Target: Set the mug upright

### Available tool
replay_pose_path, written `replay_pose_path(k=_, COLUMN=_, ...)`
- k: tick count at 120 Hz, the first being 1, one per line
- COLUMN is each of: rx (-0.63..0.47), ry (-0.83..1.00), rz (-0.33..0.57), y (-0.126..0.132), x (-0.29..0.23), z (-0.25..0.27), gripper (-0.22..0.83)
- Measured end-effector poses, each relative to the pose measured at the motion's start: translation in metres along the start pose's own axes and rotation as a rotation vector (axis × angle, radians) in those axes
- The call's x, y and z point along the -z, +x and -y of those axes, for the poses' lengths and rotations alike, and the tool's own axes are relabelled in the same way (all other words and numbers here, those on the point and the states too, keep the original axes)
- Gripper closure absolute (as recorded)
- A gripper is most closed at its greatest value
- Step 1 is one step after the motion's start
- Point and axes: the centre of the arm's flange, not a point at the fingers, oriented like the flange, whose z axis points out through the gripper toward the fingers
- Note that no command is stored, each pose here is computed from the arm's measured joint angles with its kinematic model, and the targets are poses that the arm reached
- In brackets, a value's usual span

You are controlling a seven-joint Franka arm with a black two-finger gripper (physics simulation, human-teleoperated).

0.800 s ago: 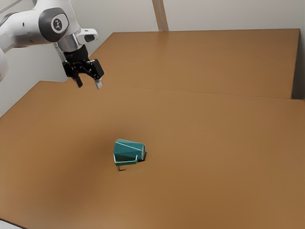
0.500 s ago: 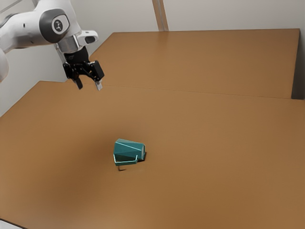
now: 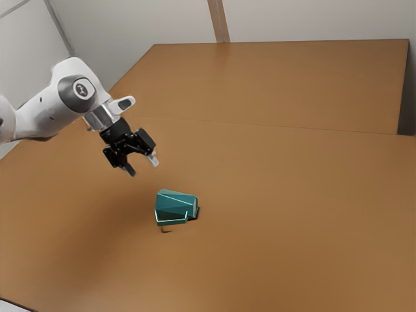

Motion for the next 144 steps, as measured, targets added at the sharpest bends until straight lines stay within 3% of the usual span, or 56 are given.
replay_pose_path(k=22, rx=0.058, ry=-0.08, rz=-0.084, y=-0.018, x=-0.038, z=0.029, gripper=0.0)
replay_pose_path(k=48, rx=0.133, ry=-0.252, rz=-0.18, y=0.003, x=-0.083, z=0.059, gripper=0.0)
replay_pose_path(k=86, rx=0.135, ry=-0.399, rz=-0.2, y=-0.01, x=-0.118, z=0.074, gripper=0.0)
replay_pose_path(k=105, rx=0.086, ry=-0.431, rz=-0.204, y=-0.011, x=-0.116, z=0.071, gripper=0.4)
replay_pose_path(k=114, rx=0.061, ry=-0.443, rz=-0.2, y=-0.012, x=-0.116, z=0.068, gripper=0.54)
replay_pose_path(k=127, rx=0.023, ry=-0.455, rz=-0.201, y=-0.011, x=-0.112, z=0.063, gripper=0.65)
replay_pose_path(k=144, rx=-0.027, ry=-0.471, rz=-0.207, y=-0.014, x=-0.102, z=0.055, gripper=0.73)
